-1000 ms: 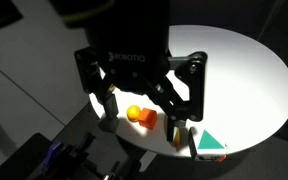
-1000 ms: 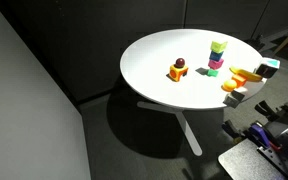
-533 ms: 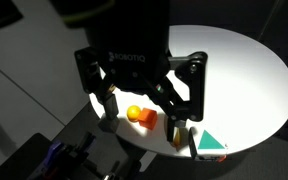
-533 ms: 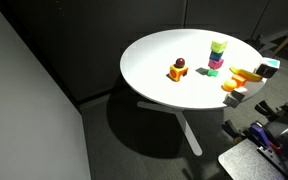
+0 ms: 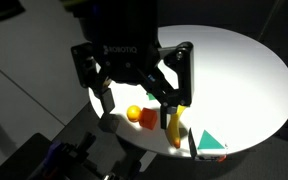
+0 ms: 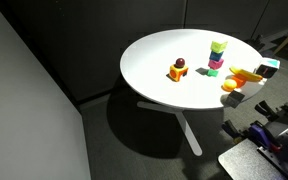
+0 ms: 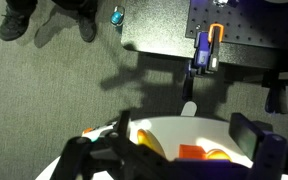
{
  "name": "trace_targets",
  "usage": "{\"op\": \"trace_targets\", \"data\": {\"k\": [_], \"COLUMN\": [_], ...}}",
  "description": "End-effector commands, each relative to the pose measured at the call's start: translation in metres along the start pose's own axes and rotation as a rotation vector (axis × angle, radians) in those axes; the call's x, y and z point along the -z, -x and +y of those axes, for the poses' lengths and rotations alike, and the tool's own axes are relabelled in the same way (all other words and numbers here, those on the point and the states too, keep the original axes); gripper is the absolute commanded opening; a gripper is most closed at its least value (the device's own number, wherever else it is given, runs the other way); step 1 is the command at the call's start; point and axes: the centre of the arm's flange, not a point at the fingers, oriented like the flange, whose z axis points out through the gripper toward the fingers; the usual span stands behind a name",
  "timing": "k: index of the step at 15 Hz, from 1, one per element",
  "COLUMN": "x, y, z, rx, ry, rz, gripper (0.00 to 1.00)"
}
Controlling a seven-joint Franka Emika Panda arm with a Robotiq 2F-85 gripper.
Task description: Put the grey block on the yellow block
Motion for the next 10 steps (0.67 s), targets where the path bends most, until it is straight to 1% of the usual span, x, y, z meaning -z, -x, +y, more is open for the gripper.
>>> {"op": "trace_targets", "data": {"k": [1,6,10], "x": [0.011,0.014,0.004], "y": [-0.013,-0.033,-0.049], "z": [-0.014,-0.044,-0.065], "rx": [0.020,0.051,0.050], "ry": [0.020,0.041,0.034], "rz": [0.005,-0.003,-0.001], "gripper": [1.00,1.00,1.00]}}
